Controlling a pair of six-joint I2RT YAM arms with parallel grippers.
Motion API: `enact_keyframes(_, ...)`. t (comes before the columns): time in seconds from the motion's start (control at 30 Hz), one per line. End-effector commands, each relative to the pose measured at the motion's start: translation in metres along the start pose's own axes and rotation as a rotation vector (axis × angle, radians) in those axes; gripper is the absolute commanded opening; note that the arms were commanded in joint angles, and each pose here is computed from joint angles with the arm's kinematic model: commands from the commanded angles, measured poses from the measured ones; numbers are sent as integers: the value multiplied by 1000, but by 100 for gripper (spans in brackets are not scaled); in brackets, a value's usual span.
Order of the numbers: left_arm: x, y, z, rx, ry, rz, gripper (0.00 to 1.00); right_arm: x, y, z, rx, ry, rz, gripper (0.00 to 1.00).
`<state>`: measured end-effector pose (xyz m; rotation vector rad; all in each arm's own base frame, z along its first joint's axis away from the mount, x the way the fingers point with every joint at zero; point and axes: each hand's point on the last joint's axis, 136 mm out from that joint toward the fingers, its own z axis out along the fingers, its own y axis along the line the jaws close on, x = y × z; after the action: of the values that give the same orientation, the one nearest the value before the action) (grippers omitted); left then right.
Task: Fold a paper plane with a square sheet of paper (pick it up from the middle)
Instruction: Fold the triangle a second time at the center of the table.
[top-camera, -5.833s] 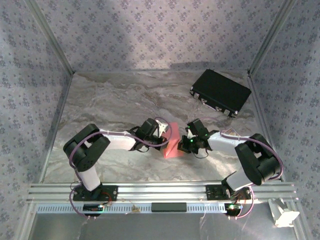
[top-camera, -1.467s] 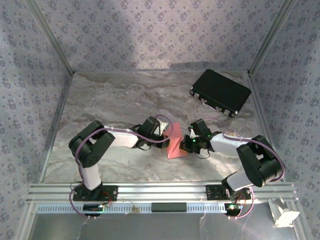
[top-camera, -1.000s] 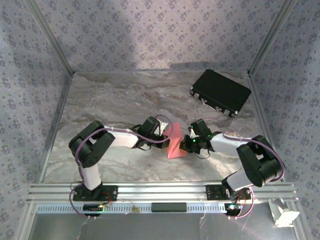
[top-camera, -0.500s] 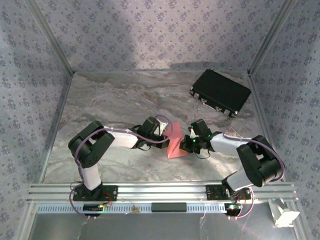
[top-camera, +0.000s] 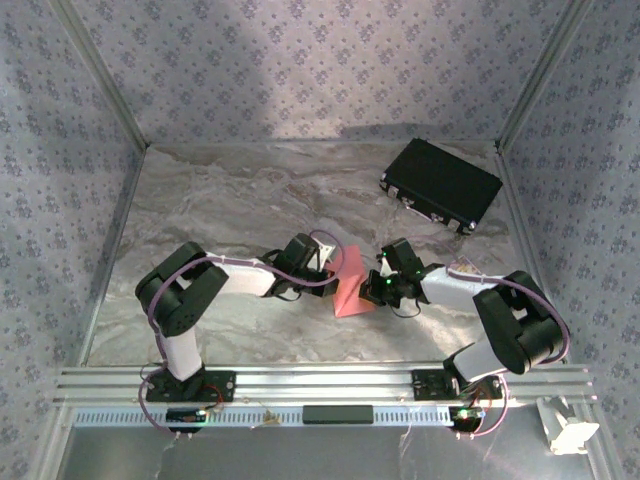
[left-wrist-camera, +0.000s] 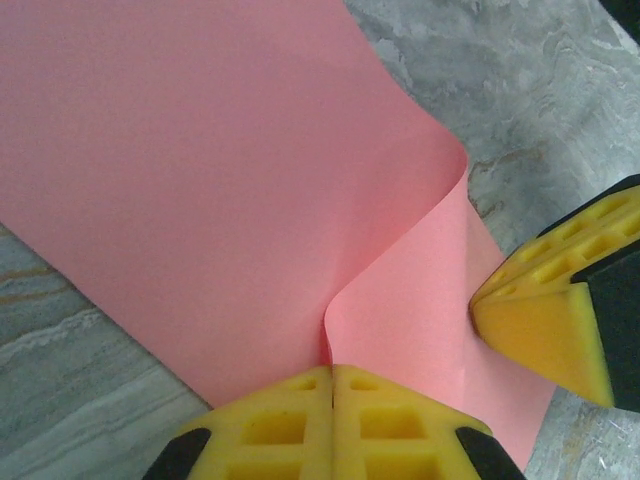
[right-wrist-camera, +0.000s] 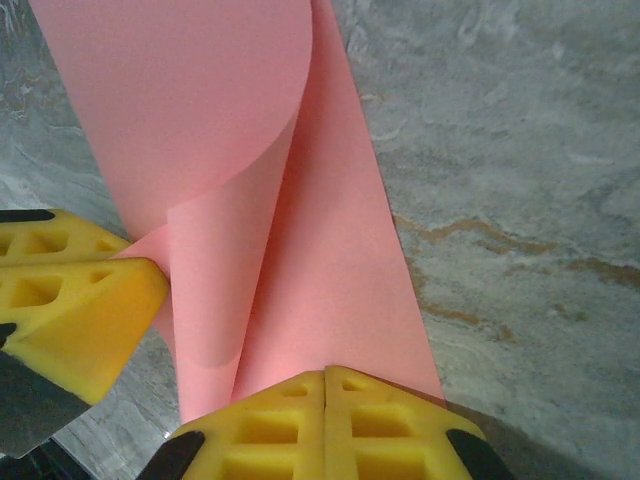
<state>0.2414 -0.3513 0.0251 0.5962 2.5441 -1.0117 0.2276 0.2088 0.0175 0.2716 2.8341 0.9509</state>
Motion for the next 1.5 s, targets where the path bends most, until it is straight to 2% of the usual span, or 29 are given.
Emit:
enact_keyframes(0.0,-1,2,3,-2,14,4,3,10,-24,1,82,21,27,6)
enact_keyframes(0.47,3,5,9,-2,41,0,3,6,-17,-2,59,10,14,7)
enact_keyframes(0.6,7,6,9,-4,47,-5,2,-7,6,-16,-50,-49,10,7)
enact_keyframes(0.83,7,7,10,-6,51,-5,2,-19,52,-32,-231,-102,-31,0)
enact_keyframes(1.23,9,9,11,-15,64,-7,2,-19,70,-5,-256,-51,-32,0)
enact_keyframes(1.47,8,10,12,-22,66,-6,2,-15,49,10,-180,-22,6,0)
